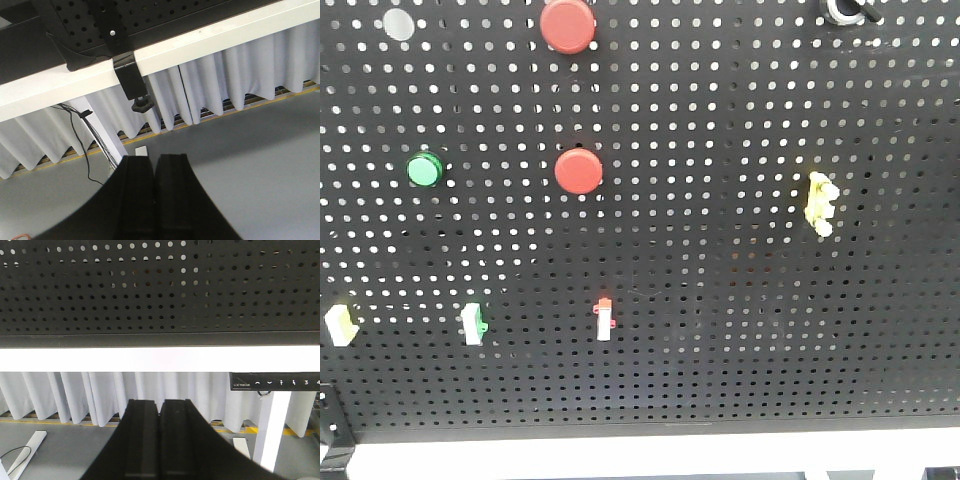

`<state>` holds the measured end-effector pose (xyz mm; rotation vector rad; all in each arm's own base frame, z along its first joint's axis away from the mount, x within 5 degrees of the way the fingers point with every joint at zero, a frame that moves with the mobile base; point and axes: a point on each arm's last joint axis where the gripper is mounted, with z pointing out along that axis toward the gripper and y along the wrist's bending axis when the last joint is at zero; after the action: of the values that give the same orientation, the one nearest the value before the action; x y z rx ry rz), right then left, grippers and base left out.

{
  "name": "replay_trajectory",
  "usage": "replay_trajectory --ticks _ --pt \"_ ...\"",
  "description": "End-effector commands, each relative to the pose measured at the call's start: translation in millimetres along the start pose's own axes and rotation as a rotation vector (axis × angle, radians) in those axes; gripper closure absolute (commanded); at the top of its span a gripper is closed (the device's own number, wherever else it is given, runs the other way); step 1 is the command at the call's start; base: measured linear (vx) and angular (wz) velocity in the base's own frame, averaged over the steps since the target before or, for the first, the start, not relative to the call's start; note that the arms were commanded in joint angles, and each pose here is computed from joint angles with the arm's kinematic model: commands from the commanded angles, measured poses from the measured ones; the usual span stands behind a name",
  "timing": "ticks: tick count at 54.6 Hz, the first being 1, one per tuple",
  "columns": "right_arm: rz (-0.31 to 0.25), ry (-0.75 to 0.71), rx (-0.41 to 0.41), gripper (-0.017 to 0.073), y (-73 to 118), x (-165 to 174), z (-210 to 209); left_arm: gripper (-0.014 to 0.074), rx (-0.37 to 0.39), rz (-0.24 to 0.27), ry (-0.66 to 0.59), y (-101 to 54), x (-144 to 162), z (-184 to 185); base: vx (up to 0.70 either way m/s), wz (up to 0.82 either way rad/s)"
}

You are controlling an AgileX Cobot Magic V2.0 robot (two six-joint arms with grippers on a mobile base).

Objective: Rotate knob clockwise with right arm

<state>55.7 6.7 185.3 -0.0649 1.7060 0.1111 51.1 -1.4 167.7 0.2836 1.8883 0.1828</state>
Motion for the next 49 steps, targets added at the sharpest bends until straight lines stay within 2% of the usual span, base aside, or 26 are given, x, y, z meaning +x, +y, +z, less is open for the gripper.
replay_trajectory --ticks 1,13,20,27,34,40,49 --pt "-0.021 -0.088 0.006 0.0565 -0.5 -4 0 0.06 -0.02 -0.008 -0.068 0.5 -1 2 0.0 0.0" --pt "-0.018 -0.199 0.008 0.0565 -0.6 -14 -1 0.06 -0.02 -0.008 -0.068 0.5 -1 2 0.0 0.0" --pt "-0.011 -0.39 0.011 0.0564 -0.9 -32 -7 0.06 -0.02 -0.008 -0.068 0.5 -1 2 0.0 0.0" --pt "0.034 -0.632 0.001 0.0561 -0.2 -72 -24 0.06 -0.02 -0.008 -0.068 0.5 -1 2 0.0 0.0" --pt "0.038 -0.783 -0.009 0.0557 1.9 -125 -48 0.06 -0.02 -0.008 -0.068 0.5 -1 2 0.0 0.0" --pt "0.03 -0.81 -0.01 0.0545 3.5 -161 -57 0.06 -0.02 -0.008 -0.068 0.5 -1 2 0.0 0.0" --pt "0.03 -0.691 -0.011 0.0489 5.0 -190 -45 0.06 -0.02 -0.008 -0.068 0.5 -1 2 0.0 0.0"
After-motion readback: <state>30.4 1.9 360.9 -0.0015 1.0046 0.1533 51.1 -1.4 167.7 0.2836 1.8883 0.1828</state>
